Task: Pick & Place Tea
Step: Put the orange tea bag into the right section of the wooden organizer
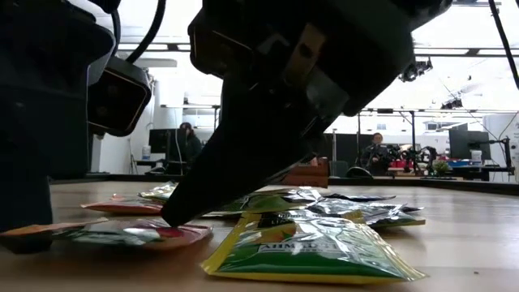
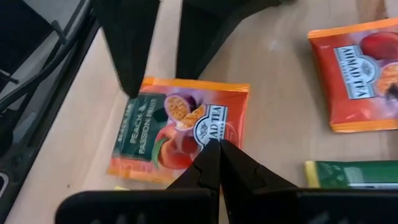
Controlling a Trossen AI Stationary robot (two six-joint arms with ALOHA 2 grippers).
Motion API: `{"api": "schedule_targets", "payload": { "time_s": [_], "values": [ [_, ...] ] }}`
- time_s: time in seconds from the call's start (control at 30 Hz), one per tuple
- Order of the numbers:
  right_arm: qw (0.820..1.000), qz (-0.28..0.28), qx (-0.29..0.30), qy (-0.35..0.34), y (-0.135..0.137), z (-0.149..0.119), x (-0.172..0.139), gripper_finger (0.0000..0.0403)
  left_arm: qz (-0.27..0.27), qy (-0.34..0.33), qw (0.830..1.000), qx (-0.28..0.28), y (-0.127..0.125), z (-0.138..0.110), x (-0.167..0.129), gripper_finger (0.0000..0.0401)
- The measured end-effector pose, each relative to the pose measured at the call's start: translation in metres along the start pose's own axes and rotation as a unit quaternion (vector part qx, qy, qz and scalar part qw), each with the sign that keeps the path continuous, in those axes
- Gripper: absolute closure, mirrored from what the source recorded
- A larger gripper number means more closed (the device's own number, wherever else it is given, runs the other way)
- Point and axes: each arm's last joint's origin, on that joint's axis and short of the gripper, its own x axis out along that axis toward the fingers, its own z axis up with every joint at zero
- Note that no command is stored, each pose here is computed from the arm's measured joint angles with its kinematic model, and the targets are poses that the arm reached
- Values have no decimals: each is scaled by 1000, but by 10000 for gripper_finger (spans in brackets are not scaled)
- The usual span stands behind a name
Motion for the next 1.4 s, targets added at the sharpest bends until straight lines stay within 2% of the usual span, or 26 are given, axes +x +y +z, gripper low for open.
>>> {"api": "schedule_targets", "payload": {
  "time_s": [0.47, 0.6, 0.87, 1.4],
  "values": [
    [1000, -4, 16, -11, -6, 4, -1, 403, 3, -14, 1000, 9, 0, 0, 0, 222],
    [1000, -3, 16, -12, -6, 5, -1, 403, 5, -30, 999, 14, 1, 2, 0, 263],
    [1000, -2, 18, -15, -6, 6, -1, 403, 5, -37, 998, 42, 1, 2, 0, 392],
    [999, 11, 31, -10, -5, 6, -1, 403, 8, -46, 996, 71, 1, 2, 0, 401]
  ]
}}
